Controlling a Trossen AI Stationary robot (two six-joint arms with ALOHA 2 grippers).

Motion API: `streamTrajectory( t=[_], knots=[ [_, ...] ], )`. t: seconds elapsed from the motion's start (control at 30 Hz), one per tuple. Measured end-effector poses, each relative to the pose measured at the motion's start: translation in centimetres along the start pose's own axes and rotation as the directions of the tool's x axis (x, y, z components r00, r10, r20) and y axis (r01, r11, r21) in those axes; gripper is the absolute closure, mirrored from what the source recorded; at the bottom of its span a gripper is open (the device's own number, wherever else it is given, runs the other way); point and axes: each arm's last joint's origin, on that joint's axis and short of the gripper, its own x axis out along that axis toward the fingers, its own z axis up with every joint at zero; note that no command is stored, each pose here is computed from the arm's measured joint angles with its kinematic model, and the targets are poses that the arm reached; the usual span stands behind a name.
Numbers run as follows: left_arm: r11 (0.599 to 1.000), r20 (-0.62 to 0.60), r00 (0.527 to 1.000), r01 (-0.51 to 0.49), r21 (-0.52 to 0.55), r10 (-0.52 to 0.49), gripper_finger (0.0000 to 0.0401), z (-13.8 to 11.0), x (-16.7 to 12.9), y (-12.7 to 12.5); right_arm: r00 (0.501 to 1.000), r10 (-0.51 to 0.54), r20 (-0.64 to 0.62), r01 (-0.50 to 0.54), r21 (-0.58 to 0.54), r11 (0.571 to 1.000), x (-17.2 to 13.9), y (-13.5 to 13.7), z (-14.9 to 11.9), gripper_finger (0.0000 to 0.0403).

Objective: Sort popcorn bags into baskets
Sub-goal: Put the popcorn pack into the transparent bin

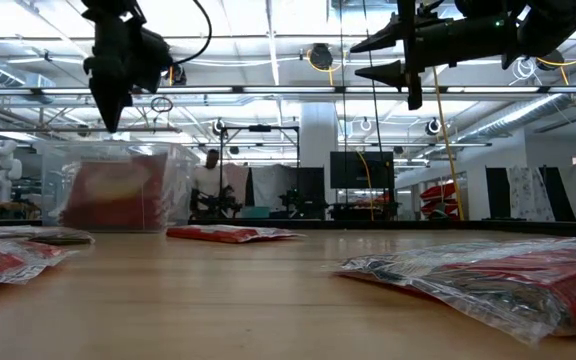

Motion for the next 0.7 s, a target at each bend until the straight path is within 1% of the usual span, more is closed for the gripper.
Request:
streamTrajectory(
  t=[0.17,0.33,0.4,0.53,0.7],
  knots=[
    [0.998,-0.041,0.997,-0.062,-0.019,0.061,0.0314,-0.03,0.06,0.26,1.0,0.0,0.0,0.0,-0.002,1.0,0.0,0.0,0.0,0.0232],
    [0.993,-0.041,0.997,-0.069,-0.092,0.065,0.0314,-0.01,0.06,0.28,1.0,0.0,-0.001,0.0,-0.003,1.0,0.0,0.0,-0.01,0.0232],
    [0.99,-0.029,0.998,-0.053,-0.13,0.049,0.0314,0.02,0.06,0.23,1.0,0.0,-0.002,0.0,-0.003,1.0,0.0,-0.01,-0.01,0.0232],
    [0.98,0.022,1.0,0.017,-0.2,-0.013,0.0313,0.17,0.07,0.06,1.0,0.0,-0.002,0.0,0.001,1.0,0.0,-0.01,-0.01,0.0232],
    [0.954,0.068,0.995,0.09,-0.285,-0.073,0.0313,0.47,0.07,-0.31,1.0,-0.01,-0.014,0.011,0.051,0.999,0.0,-0.1,-0.13,0.0232]
  ],
)
